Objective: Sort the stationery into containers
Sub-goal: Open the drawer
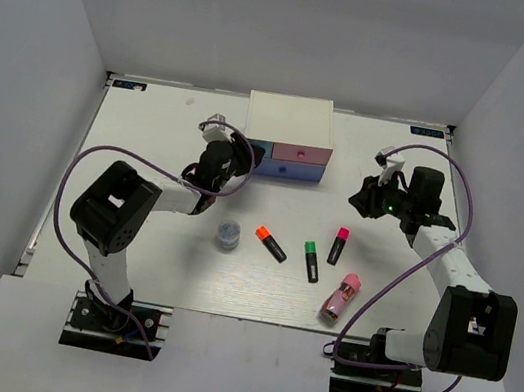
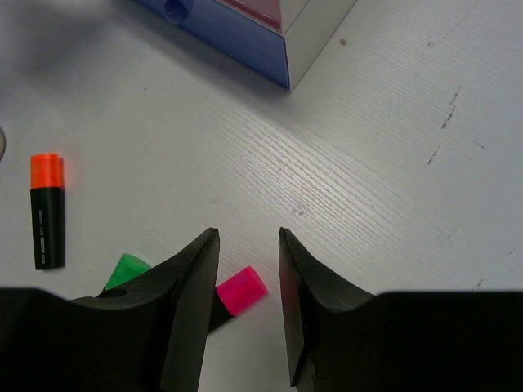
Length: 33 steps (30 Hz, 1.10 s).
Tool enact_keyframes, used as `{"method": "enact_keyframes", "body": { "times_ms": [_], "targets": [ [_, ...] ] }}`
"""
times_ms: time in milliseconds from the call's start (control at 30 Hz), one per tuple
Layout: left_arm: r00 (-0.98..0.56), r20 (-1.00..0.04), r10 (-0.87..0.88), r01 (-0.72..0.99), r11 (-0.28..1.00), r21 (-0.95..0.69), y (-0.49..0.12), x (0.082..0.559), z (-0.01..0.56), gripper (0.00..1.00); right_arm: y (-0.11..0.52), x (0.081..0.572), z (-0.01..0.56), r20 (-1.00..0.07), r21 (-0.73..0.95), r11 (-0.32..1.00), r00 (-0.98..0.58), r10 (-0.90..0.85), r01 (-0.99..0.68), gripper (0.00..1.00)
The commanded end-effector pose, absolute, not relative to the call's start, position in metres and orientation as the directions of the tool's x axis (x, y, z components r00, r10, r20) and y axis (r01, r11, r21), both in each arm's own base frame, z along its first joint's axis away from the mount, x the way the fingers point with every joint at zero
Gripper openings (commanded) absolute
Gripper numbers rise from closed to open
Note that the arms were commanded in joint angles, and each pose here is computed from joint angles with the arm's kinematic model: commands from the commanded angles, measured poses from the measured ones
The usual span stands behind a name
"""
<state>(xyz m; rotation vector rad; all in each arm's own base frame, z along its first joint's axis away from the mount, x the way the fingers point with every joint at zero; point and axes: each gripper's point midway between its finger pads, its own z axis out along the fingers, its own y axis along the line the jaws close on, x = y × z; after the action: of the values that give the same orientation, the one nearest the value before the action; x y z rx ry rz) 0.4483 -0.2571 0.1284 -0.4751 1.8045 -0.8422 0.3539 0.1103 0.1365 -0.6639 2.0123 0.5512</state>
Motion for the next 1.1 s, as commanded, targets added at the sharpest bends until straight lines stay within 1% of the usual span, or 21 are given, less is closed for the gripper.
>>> {"method": "enact_keyframes", "body": {
  "times_ms": [0, 300, 467, 500, 600, 633, 700, 833, 900, 1033, 1067],
  "targets": [
    [-0.307, -0.644, -0.7, 0.107, 0.647, -0.755, -0.259, 0.459, 0.159, 0.55, 0.111, 0.359, 0.141, -0.883, 0.095, 0.753, -0.404, -0.238, -0.651, 0.41],
    [-0.297, -0.675, -0.676, 0.081, 0.686, -0.723, -0.261, 0.475, 0.159, 0.5, 0.109, 0.358, 0.139, -0.881, 0.089, 0.758, -0.407, -0.243, -0.646, 0.41],
    [-0.297, -0.675, -0.676, 0.081, 0.686, -0.723, -0.261, 0.475, 0.159, 0.36, 0.11, 0.357, 0.139, -0.881, 0.087, 0.756, -0.404, -0.245, -0.649, 0.41],
    [-0.297, -0.675, -0.676, 0.081, 0.686, -0.723, -0.261, 0.475, 0.159, 0.31, 0.109, 0.357, 0.14, -0.882, 0.085, 0.758, -0.403, -0.245, -0.647, 0.41],
    [-0.305, -0.676, -0.671, 0.074, 0.691, -0.72, -0.258, 0.471, 0.154, 0.19, 0.108, 0.356, 0.139, -0.881, 0.087, 0.758, -0.405, -0.244, -0.647, 0.41],
    [-0.3, -0.68, -0.669, 0.093, 0.689, -0.719, -0.259, 0.471, 0.16, 0.19, 0.109, 0.356, 0.138, -0.88, 0.089, 0.757, -0.407, -0.245, -0.648, 0.41],
    [-0.308, -0.681, -0.665, 0.085, 0.693, -0.716, -0.256, 0.465, 0.153, 0.19, 0.11, 0.357, 0.14, -0.883, 0.086, 0.755, -0.401, -0.245, -0.65, 0.41],
    [-0.336, -0.677, -0.654, 0.109, 0.687, -0.718, -0.259, 0.449, 0.153, 0.14, 0.11, 0.355, 0.139, -0.882, 0.091, 0.753, -0.405, -0.243, -0.651, 0.42],
    [-0.342, -0.685, -0.643, 0.12, 0.693, -0.711, -0.259, 0.446, 0.153, 0.14, 0.11, 0.354, 0.138, -0.88, 0.094, 0.752, -0.408, -0.244, -0.652, 0.42],
    [-0.373, -0.696, -0.614, 0.163, 0.695, -0.7, -0.265, 0.426, 0.155, 0.14, 0.111, 0.354, 0.138, -0.88, 0.097, 0.747, -0.407, -0.244, -0.657, 0.46],
    [-0.396, -0.695, -0.6, 0.165, 0.698, -0.697, -0.268, 0.419, 0.147, 0.14, 0.112, 0.354, 0.138, -0.881, 0.097, 0.745, -0.405, -0.244, -0.659, 0.46]
  ]
}}
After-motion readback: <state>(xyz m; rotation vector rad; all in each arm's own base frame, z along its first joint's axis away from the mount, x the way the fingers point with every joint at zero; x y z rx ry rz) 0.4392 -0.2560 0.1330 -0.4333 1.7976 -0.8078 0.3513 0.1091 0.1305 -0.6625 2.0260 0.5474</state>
